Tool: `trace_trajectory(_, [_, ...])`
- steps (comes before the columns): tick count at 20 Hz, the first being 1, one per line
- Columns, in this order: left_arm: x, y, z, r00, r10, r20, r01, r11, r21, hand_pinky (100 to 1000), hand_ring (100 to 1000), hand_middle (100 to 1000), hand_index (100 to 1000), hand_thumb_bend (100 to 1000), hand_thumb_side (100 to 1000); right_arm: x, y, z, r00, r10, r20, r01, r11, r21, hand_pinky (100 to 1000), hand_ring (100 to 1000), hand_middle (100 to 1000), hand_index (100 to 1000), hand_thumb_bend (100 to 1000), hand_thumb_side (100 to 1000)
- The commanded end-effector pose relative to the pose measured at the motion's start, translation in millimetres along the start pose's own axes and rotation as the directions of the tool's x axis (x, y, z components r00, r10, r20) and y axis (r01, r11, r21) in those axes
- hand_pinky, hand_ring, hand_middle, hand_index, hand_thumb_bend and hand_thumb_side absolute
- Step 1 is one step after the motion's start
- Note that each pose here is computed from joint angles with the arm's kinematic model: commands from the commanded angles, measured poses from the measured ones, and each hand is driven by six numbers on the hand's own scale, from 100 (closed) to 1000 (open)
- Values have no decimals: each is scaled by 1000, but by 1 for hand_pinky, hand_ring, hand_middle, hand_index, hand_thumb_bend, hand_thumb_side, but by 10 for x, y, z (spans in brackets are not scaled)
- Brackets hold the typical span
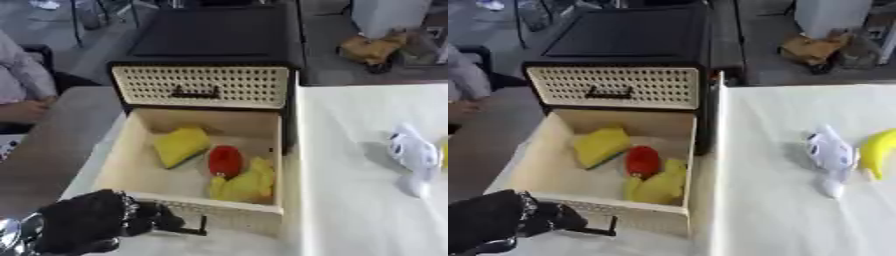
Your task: Pick up objects from table and place into drawer.
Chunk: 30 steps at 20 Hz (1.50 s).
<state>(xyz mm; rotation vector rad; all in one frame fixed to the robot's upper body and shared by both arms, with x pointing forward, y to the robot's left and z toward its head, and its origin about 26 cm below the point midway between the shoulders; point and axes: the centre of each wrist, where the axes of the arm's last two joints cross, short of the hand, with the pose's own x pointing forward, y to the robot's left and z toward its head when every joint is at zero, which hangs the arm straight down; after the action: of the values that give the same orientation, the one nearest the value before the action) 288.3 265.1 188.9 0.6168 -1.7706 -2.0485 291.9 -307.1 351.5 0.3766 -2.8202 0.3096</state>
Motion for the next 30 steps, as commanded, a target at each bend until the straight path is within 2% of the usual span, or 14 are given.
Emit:
trace_trajectory(1, [-18, 106, 22, 1000, 7, -24, -7, 1000, -15, 100, 219, 753, 970, 100, 692, 82, 1, -70, 999, 22, 25, -23, 1000, 17, 728, 845, 607, 696, 290, 1000])
trace_trajectory(8, [-14, 100, 16, 992, 100, -80, -105, 992, -64, 100, 220, 783, 986, 100, 710, 79, 0, -63, 1000, 23, 19, -24, 1000, 12, 728, 845, 606, 695, 291, 1000])
trace_trajectory(12, [-7, 99, 0, 982, 167, -93, -176, 979, -99, 100, 288, 788, 1000, 100, 721, 73, 0, -54, 1000, 24, 11, -24, 1000, 9, 729, 846, 606, 694, 294, 1000])
trace_trajectory(15, [-10, 93, -5, 971, 217, -102, -229, 964, -132, 305, 509, 777, 994, 100, 732, 73, -1, -54, 1000, 23, 10, -23, 1000, 4, 728, 845, 604, 695, 291, 1000])
trace_trajectory(19, [-9, 103, -10, 963, 248, -109, -263, 951, -160, 360, 566, 774, 985, 100, 732, 71, 0, -52, 1000, 23, 6, -23, 1000, 1, 728, 845, 603, 694, 293, 1000])
trace_trajectory(30, [-117, 60, -27, 963, 229, -145, -250, 956, -154, 364, 570, 809, 995, 100, 731, 61, 8, -47, 1000, 17, -4, -17, 1000, 4, 730, 845, 599, 692, 300, 1000])
